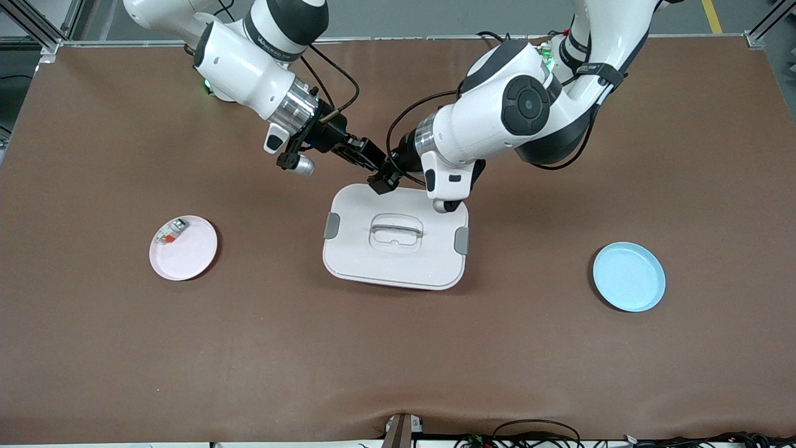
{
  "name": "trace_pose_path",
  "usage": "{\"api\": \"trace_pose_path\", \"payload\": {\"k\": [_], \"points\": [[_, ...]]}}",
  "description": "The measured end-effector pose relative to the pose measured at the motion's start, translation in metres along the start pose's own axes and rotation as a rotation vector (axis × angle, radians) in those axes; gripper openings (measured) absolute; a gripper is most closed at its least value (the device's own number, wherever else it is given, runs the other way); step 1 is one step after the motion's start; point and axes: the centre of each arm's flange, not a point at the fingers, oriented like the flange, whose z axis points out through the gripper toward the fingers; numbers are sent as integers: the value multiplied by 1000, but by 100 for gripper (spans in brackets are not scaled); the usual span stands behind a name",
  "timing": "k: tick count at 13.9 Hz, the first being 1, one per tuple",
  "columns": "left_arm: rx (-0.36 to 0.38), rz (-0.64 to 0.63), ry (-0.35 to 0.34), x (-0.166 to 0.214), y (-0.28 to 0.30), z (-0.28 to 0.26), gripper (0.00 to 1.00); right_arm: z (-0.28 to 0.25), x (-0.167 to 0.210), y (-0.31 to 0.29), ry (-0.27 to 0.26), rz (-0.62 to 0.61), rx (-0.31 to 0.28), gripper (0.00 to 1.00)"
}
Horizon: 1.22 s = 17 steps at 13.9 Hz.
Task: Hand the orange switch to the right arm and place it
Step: 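Carry the switch to the white plate while the left gripper withdraws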
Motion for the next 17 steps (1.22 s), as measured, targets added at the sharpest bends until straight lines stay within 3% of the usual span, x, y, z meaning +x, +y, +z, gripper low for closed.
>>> {"api": "trace_pose_path", "payload": {"k": [3, 6, 10, 12, 14, 17], "points": [[-23, 0, 8, 6, 4, -10, 100, -1, 4, 0, -4, 10, -3, 47], [-79, 35, 85, 32, 8, -45, 100, -6, 17, 2, -53, 23, -39, 47], [-153, 131, 268, 107, 2, -129, 100, -49, 62, -5, -152, -99, -220, 44], [-135, 186, 389, 151, -9, -164, 100, -81, 86, -4, -226, -239, -307, 44], [-57, 249, 500, 181, -20, -180, 100, -106, 110, 14, -294, -460, -398, 44], [51, 352, 564, 218, -36, -199, 100, -128, 137, 44, -366, -820, -614, 44]]}}
